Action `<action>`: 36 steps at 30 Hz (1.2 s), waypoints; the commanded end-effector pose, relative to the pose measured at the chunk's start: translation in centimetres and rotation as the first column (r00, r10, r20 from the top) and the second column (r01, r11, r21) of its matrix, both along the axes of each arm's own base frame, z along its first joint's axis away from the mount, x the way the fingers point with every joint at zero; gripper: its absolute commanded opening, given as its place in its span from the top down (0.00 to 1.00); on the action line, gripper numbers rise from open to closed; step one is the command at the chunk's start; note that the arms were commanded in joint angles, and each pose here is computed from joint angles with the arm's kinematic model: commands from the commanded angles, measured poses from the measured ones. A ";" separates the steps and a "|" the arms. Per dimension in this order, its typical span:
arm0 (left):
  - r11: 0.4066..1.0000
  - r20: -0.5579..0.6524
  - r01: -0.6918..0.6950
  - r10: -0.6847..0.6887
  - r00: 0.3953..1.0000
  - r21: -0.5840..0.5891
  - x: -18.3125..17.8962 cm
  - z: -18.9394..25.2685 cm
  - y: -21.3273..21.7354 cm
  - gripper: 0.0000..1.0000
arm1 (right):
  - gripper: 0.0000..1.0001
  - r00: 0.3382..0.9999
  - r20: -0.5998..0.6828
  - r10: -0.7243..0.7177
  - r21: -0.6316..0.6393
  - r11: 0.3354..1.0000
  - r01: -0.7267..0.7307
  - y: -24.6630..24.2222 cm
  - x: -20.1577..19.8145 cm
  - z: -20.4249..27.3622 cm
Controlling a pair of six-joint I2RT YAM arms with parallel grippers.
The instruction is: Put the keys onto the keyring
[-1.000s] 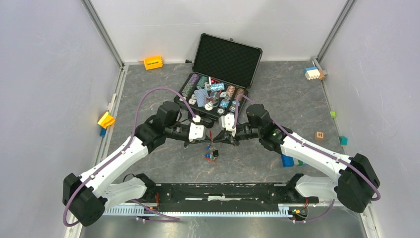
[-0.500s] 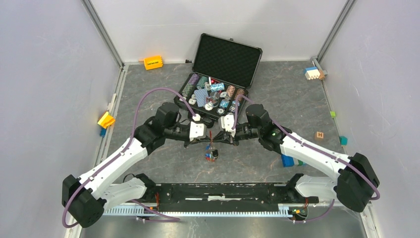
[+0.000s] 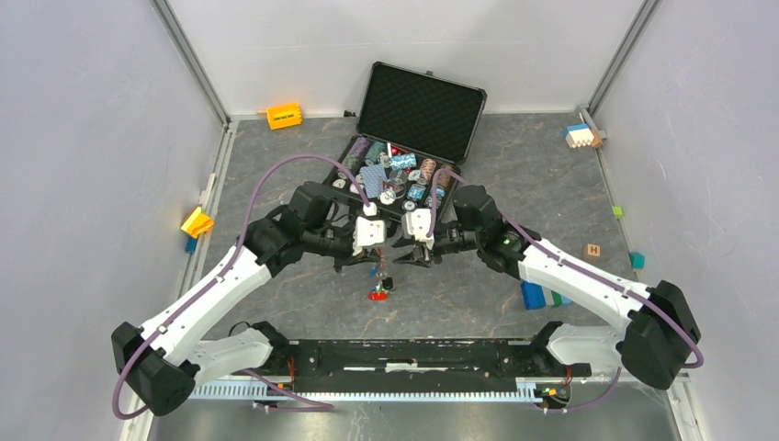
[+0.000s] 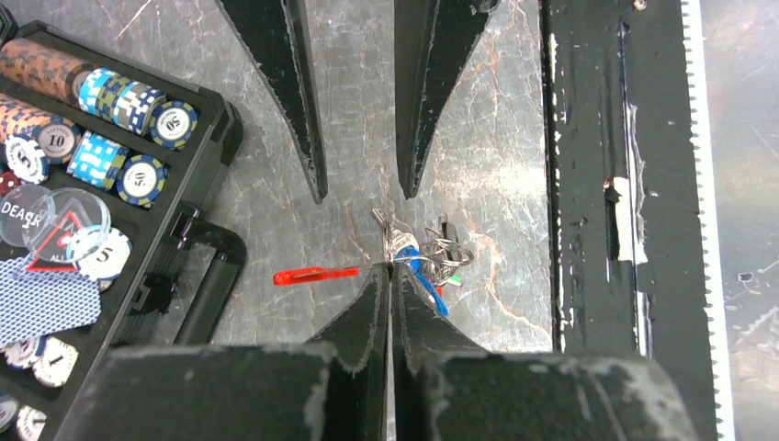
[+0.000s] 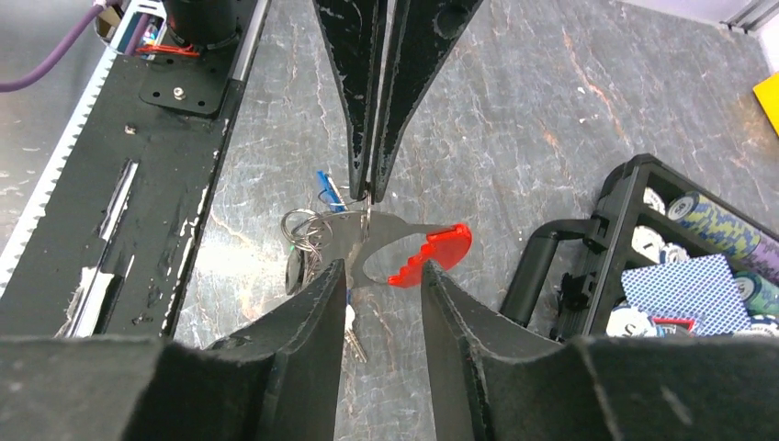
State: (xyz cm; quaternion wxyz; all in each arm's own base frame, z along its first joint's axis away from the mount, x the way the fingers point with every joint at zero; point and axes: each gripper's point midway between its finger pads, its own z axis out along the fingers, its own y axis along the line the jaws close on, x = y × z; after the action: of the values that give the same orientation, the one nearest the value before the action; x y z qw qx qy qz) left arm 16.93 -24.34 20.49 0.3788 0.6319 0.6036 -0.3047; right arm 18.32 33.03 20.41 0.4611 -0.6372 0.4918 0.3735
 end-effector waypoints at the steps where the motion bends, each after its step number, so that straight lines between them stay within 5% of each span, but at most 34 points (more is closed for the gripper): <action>1: 0.999 0.044 0.005 -0.007 0.999 0.052 0.0 1.9 0.4 0.98 | 0.59 0.999 0.010 0.048 0.047 0.998 -0.049 0.9 -0.1 2.3; 10: 0.990 0.036 -0.012 0.007 0.999 0.142 -0.4 3.5 0.7 0.98 | 0.65 0.983 -0.069 0.169 0.106 0.981 -0.162 1.9 -1.9 2.5; 22: 0.956 0.034 -0.055 0.047 0.998 0.288 -0.2 3.8 1.5 0.98 | 0.60 0.988 -0.086 0.132 0.131 0.984 -0.120 2.1 -1.4 3.0; 36: 0.955 -0.045 -0.049 0.065 0.997 0.293 -1.6 3.4 1.1 0.98 | 0.64 0.976 -0.171 0.133 0.209 0.973 -0.095 2.6 -1.9 3.3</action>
State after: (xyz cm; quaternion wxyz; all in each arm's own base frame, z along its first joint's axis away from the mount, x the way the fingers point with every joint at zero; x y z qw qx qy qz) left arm 15.77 -22.53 22.41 0.2631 0.6707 0.6649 -0.1973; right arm 16.83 35.30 22.61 0.4430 -0.5906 0.4698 0.4840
